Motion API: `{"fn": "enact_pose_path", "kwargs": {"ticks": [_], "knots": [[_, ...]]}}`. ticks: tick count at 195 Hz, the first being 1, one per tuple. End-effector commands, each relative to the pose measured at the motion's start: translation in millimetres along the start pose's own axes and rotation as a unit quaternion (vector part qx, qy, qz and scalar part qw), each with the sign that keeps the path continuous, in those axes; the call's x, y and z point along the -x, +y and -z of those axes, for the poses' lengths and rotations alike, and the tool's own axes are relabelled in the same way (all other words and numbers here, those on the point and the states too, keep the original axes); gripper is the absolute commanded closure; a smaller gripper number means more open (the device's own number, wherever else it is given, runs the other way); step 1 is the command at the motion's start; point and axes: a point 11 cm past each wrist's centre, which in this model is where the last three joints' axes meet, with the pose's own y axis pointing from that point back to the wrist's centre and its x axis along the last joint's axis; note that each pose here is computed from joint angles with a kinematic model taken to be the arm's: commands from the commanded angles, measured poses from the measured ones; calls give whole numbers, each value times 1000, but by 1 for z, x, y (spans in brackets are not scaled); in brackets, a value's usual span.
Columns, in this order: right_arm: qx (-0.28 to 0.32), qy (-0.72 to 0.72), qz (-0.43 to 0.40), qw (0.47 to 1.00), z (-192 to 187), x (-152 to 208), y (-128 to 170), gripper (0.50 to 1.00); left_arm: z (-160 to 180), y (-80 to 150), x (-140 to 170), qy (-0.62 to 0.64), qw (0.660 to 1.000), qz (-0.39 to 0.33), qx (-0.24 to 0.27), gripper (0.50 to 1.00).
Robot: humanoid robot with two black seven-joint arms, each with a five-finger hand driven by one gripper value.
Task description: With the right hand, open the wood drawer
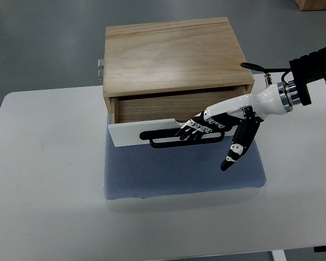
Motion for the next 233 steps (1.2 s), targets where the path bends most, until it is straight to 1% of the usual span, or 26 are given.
{"fn": "enact_pose_path", "kwargs": {"ticks": [1, 23, 61, 79, 89, 103, 129, 139, 152, 167, 182, 205, 217, 233], "knots": [[-6, 2, -19, 1000, 9, -9, 11, 556, 0, 0, 0, 0, 1000, 0, 0, 500], [-24, -8, -44, 999, 23, -20, 26, 556, 0, 0, 0, 0, 1000, 0, 0, 500], [-64, -26, -99, 993, 50, -41, 60, 556, 0, 0, 0, 0, 1000, 0, 0, 500], [-74, -34, -122, 989, 53, -51, 72, 556, 0, 0, 0, 0, 1000, 0, 0, 500], [-84, -41, -151, 984, 52, -64, 85, 556, 0, 0, 0, 0, 1000, 0, 0, 500], [-117, -60, -196, 972, 54, -86, 103, 556, 0, 0, 0, 0, 1000, 0, 0, 500], [-194, -134, -271, 933, 34, -115, 134, 556, 0, 0, 0, 0, 1000, 0, 0, 500], [-217, -158, -296, 917, 20, -124, 141, 556, 0, 0, 0, 0, 1000, 0, 0, 500], [-246, -184, -319, 896, 6, -134, 143, 556, 0, 0, 0, 0, 1000, 0, 0, 500], [-275, -214, -347, 871, -15, -145, 142, 558, 0, 0, 0, 0, 1000, 0, 0, 500], [-304, -252, -370, 841, -39, -152, 135, 556, 0, 0, 0, 0, 1000, 0, 0, 500], [-348, -321, -413, 778, -85, -157, 125, 558, 0, 0, 0, 0, 1000, 0, 0, 500], [-357, -351, -429, 752, -108, -154, 118, 556, 0, 0, 0, 0, 1000, 1, -1, 500], [-355, -374, -440, 735, -126, -151, 111, 558, 0, 0, 0, 0, 1000, 0, 0, 500]]}}
